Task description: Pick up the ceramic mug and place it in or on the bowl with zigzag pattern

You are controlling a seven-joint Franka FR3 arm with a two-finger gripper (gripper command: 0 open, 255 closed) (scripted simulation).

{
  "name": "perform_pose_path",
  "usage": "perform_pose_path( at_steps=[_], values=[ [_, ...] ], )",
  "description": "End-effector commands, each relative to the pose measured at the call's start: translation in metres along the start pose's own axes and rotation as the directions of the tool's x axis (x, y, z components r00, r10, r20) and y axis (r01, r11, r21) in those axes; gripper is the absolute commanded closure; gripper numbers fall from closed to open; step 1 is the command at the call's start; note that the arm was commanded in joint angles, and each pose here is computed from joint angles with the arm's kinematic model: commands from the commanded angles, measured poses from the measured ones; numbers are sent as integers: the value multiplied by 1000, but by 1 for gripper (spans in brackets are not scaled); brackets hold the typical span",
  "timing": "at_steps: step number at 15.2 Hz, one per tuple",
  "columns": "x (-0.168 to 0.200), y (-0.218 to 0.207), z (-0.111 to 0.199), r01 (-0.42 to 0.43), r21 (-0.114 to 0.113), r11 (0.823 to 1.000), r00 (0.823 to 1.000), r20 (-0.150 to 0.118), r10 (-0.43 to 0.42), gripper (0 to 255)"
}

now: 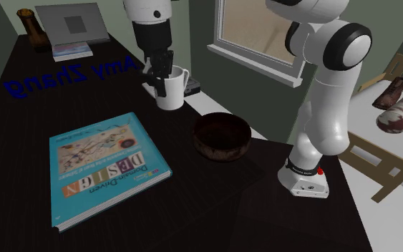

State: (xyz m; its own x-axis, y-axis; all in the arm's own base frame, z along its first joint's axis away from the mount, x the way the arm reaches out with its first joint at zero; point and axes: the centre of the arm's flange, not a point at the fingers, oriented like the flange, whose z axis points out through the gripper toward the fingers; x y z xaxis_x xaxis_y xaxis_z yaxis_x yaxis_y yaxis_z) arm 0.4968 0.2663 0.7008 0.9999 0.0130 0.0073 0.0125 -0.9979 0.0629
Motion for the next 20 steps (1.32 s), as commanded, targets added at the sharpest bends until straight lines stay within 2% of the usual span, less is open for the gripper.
perform_pose_path(
  at_steps=[1, 7, 20],
  values=[
    [0, 1, -11, 0, 0, 1000, 1000, 0, 0, 255],
    [1, 2, -41, 0, 0, 1000, 1000, 0, 0, 255],
    [-168, -16, -66, 0, 0, 1000, 1000, 0, 0, 255]
  ],
)
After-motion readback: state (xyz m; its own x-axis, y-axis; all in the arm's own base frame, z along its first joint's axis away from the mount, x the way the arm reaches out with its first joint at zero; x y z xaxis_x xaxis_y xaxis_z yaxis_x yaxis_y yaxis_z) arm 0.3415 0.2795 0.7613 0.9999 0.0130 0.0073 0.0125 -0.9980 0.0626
